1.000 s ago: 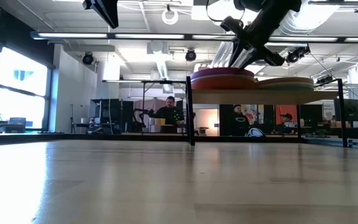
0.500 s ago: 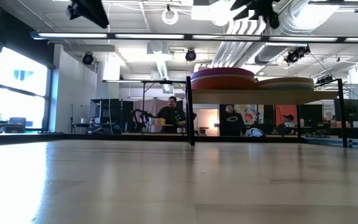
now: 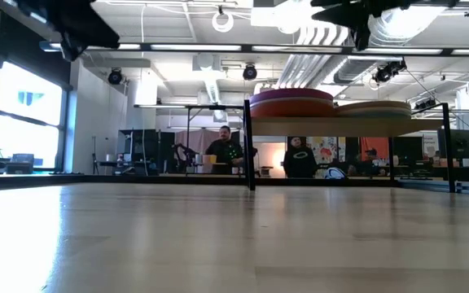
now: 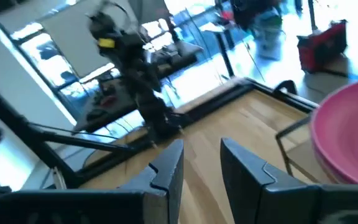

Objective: Place and stack plates onto a shelf
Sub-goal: Return to Home Position

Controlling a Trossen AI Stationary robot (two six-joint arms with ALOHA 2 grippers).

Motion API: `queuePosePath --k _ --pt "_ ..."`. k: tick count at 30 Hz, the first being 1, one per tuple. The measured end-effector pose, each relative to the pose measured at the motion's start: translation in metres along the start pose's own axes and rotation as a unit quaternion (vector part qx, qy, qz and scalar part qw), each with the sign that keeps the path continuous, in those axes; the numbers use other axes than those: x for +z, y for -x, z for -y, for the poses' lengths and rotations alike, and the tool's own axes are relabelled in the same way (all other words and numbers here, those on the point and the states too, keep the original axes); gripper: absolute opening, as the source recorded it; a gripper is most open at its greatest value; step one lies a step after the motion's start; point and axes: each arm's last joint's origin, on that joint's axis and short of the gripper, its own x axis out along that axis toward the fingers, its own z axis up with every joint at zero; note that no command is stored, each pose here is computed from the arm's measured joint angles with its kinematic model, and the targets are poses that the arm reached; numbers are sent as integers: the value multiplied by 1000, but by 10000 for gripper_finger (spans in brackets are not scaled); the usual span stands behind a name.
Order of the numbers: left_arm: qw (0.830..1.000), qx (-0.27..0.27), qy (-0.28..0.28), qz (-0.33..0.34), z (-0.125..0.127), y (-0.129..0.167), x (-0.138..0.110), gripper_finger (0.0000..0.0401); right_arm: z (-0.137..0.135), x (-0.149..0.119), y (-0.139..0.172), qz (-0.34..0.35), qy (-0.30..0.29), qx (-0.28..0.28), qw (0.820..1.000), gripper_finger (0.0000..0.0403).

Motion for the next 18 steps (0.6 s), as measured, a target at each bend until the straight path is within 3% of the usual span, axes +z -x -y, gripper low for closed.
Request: queuePosePath --k 8,18 --pt "996 -68 -24 59 -11 -13 -57 65 15 -44 -6 19 0 29 999 89" --pt "993 -68 -60 72 -24 -29 -101 65 30 -80 -4 -25 2 47 999 89"
